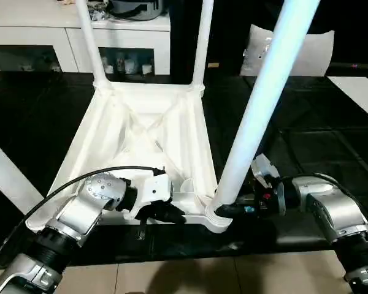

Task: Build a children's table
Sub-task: Rotate leg to tighten

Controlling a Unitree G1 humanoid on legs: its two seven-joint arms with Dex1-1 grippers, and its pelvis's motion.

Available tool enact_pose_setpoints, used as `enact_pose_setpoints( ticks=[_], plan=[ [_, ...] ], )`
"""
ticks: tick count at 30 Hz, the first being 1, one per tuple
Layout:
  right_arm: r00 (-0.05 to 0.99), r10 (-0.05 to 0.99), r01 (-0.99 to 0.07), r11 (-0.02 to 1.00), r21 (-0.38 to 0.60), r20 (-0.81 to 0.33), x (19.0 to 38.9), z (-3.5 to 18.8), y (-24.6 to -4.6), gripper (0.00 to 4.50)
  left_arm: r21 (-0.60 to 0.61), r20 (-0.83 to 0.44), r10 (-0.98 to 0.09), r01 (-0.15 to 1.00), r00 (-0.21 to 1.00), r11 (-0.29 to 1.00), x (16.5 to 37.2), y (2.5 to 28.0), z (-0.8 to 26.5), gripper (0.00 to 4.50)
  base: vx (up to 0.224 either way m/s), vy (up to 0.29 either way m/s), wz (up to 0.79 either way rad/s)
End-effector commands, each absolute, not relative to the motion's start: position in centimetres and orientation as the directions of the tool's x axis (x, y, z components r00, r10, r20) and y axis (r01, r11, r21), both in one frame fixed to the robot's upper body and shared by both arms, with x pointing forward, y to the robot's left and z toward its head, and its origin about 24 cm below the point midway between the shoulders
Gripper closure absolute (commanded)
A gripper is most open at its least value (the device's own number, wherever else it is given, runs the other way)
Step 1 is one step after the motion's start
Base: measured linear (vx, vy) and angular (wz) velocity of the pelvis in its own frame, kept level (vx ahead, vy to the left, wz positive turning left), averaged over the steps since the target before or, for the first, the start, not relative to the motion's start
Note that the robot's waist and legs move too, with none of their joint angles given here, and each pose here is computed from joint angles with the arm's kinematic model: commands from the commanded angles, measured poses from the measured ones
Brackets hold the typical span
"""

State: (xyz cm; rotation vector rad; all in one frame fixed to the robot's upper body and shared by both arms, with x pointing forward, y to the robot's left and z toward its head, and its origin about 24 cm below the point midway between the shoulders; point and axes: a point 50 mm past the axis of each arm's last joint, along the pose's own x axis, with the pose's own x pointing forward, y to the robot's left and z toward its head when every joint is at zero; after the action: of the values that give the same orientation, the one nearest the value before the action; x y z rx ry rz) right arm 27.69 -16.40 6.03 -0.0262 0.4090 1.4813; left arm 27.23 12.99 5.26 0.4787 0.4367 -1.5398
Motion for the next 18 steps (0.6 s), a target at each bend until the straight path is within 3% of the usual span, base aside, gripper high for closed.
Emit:
enact_pose_setpoints(
  ticks=[1,3,5,6,7,8,9,11,13,18],
  plan=[
    [0.040,0.976,-0.965,0.093,0.246,-0.213,27.7,6.8,-16.1,2.46,-0.010,-0.542,-0.839,0.998,-0.056,-0.061,26.8,12.3,5.0,4.50,0.000,0.000,0.00],
    [0.088,0.974,-0.958,0.140,0.250,-0.209,27.9,6.7,-15.9,2.46,-0.014,-0.531,-0.846,0.999,-0.032,-0.030,26.9,12.3,4.9,4.50,0.000,0.000,0.00],
    [0.178,0.955,-0.943,0.234,0.235,-0.235,28.3,6.4,-15.5,2.46,-0.015,-0.519,-0.855,0.999,0.020,0.032,27.2,12.0,4.9,4.50,0.000,0.000,0.00],
    [0.268,0.927,-0.919,0.327,0.219,-0.261,28.7,6.1,-15.1,2.46,-0.016,-0.512,-0.856,0.996,0.066,0.086,27.5,11.8,5.0,4.50,0.000,0.000,0.00],
    [0.271,0.926,-0.918,0.330,0.218,-0.262,28.7,6.1,-15.1,2.46,-0.016,-0.512,-0.856,0.996,0.067,0.088,27.5,11.7,5.0,4.50,0.000,0.000,0.00],
    [0.356,0.891,-0.883,0.420,0.212,-0.282,29.2,5.9,-14.8,2.47,-0.018,-0.505,-0.856,0.990,0.112,0.140,27.8,11.5,5.1,4.50,0.000,0.000,0.00],
    [0.365,0.886,-0.878,0.430,0.212,-0.285,29.3,5.9,-14.8,2.47,-0.018,-0.504,-0.856,0.989,0.117,0.146,27.8,11.5,5.1,4.50,0.000,0.000,0.00],
    [0.567,0.740,-0.715,0.660,0.230,-0.361,30.8,5.2,-14.4,2.49,-0.015,-0.469,-0.841,0.950,0.269,0.312,29.0,10.4,5.6,4.50,0.000,0.000,0.00],
    [0.693,0.597,-0.567,0.797,0.206,-0.403,32.0,4.8,-14.4,2.49,-0.007,-0.438,-0.799,0.888,0.411,0.460,30.1,9.3,5.9,4.50,0.000,0.000,0.00],
    [0.789,0.474,-0.444,0.880,0.170,-0.391,32.8,4.8,-14.1,2.49,-0.009,-0.396,-0.741,0.804,0.543,0.594,30.9,7.4,6.2,4.50,0.000,0.000,0.00]
  ],
)
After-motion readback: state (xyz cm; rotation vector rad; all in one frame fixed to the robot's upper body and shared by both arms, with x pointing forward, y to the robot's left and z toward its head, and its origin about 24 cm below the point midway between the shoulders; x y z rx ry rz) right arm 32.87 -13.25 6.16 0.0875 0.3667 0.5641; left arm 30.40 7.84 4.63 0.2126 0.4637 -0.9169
